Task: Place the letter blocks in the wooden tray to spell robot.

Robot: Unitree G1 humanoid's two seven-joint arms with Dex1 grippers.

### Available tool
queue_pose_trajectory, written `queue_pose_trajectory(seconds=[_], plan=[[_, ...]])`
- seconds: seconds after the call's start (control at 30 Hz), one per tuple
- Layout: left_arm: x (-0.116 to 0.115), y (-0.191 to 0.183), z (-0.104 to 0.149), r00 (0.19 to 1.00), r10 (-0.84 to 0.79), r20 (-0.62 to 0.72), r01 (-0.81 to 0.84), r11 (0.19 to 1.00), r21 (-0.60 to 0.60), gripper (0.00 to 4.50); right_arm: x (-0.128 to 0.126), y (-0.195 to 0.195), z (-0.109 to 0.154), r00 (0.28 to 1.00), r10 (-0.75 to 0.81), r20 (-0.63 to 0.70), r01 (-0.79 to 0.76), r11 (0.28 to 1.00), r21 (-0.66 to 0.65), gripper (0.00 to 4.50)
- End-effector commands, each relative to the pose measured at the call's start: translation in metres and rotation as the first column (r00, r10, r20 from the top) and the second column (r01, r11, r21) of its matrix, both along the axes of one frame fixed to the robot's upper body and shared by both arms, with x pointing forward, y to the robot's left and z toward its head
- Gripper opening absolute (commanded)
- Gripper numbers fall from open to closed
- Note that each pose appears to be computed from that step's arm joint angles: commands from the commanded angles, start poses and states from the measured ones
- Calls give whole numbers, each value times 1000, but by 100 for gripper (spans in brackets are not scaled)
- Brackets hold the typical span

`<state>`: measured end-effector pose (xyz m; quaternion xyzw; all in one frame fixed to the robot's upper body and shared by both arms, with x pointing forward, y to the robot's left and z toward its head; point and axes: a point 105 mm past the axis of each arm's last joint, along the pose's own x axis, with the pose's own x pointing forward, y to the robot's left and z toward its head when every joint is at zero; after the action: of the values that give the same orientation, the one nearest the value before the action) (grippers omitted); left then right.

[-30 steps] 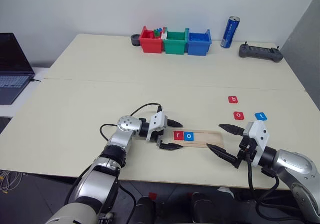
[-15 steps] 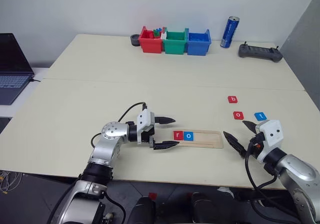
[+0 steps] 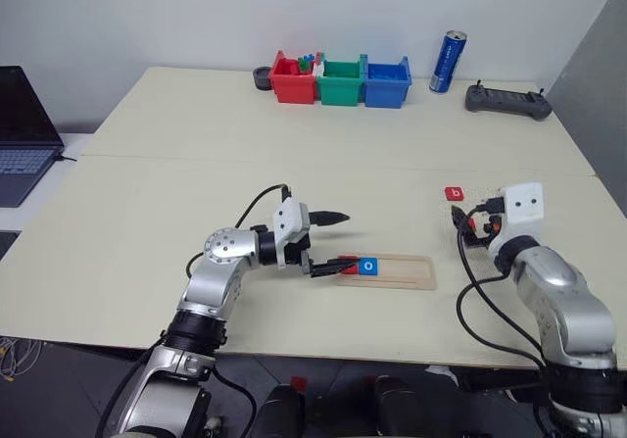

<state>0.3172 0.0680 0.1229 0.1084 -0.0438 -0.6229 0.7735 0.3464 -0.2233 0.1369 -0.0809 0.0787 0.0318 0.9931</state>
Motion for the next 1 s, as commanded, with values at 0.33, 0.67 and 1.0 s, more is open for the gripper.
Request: queue_pose_trajectory(seconds=[0.33, 0.67, 1.0], plan=[[-3, -9, 7, 999, -23, 22, 25, 998, -49, 447, 58, -4, -22, 995, 7, -102, -14, 998, -66, 450], [-1, -4, 7, 1000, 16, 26, -14, 998, -53, 447, 83, 2, -27, 992, -5, -129, 3, 1000, -13, 450], [1, -1, 9, 999, 25, 40, -24, 999, -43, 447, 92, 12, -35, 990, -4, -140, 12, 998, 54, 450]])
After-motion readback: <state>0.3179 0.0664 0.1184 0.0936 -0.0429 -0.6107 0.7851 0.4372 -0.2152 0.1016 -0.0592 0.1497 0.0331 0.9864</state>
